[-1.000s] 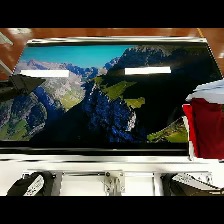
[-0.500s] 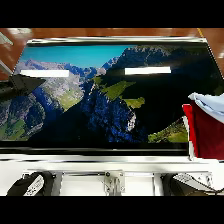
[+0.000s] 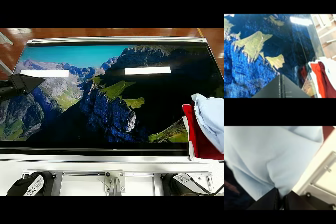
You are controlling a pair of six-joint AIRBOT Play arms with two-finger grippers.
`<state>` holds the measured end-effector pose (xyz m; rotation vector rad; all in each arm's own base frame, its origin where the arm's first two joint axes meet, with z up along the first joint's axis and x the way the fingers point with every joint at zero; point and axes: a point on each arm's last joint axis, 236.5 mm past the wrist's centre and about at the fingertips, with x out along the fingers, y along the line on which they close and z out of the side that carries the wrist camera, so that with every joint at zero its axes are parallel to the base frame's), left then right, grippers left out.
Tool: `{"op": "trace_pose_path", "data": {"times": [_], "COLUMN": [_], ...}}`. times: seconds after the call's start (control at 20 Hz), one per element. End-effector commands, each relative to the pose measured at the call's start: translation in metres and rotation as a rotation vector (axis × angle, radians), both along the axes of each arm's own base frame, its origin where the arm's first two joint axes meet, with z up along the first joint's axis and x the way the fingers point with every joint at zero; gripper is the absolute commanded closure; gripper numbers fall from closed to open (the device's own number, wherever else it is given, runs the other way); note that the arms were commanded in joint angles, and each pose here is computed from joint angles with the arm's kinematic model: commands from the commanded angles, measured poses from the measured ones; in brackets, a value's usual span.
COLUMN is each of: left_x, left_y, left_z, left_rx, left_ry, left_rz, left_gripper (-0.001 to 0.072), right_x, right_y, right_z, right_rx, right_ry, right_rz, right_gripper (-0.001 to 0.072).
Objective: Fold the shirts.
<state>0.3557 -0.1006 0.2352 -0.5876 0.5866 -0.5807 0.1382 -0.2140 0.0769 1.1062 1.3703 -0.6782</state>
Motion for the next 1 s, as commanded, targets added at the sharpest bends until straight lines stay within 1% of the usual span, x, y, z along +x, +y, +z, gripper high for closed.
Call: {"op": "trace_pose_path", "data": {"times": [0.0,0.05,0.1,0.15,0.2,0.25,0.35,0.45,0.5,0.65,0.7,0.75,0.85,0.9,0.95], "left_x": [0.0,0.0,0.0,0.0,0.0,0.001,0.005,0.005,0.006,0.016,0.021,0.03,0.044,0.05,0.055], "left_y": [0.0,0.0,0.0,0.0,0.0,0.001,0.003,0.001,0.002,0.015,0.019,0.019,0.002,-0.005,-0.012], "left_z": [0.0,0.0,0.0,0.0,0.0,0.0,0.002,-0.003,-0.014,-0.068,-0.086,-0.1,-0.12,-0.128,-0.136], "left_rx": [0.0,-0.001,-0.001,-0.001,-0.001,0.0,0.011,0.062,0.12,0.346,0.419,0.49,0.633,0.704,0.759], "left_ry": [0.0,0.0,0.0,0.0,0.0,-0.002,-0.024,-0.039,-0.026,0.118,0.179,0.224,0.28,0.324,0.365], "left_rz": [0.001,0.001,0.001,0.001,0.001,0.005,0.017,0.006,0.01,0.055,0.072,0.074,0.001,-0.026,-0.053], "left_gripper": [0.0668,0.0668,0.0668,0.0668,0.0668,0.0668,0.0668,0.0669,0.067,0.0671,0.067,0.067,0.067,0.067,0.0668], "right_x": [-0.034,-0.032,-0.03,-0.03,-0.029,-0.029,-0.025,-0.011,0.007,0.089,0.121,0.158,0.216,0.238,0.256], "right_y": [0.005,0.005,0.005,0.003,0.0,-0.001,-0.009,-0.033,-0.048,-0.087,-0.078,-0.052,0.025,0.067,0.109], "right_z": [-0.034,-0.04,-0.045,-0.049,-0.05,-0.049,-0.041,-0.01,0.015,0.127,0.156,0.176,0.179,0.17,0.16], "right_rx": [0.024,0.024,0.022,0.013,0.0,-0.006,-0.041,-0.155,-0.24,-0.605,-0.67,-0.682,-0.615,-0.57,-0.509], "right_ry": [0.148,0.14,0.133,0.131,0.125,0.117,0.102,0.037,-0.048,-0.364,-0.461,-0.565,-0.664,-0.674,-0.689], "right_rz": [-0.006,-0.007,-0.01,-0.011,0.007,0.034,0.044,0.054,0.078,0.149,0.199,0.281,0.497,0.614,0.708], "right_gripper": [0.0645,0.0644,0.0628,0.0513,0.0302,0.0168,0.0158,0.0158,0.0158,0.0158,0.0158,0.0155,0.0152,0.0107,0.0031]}}
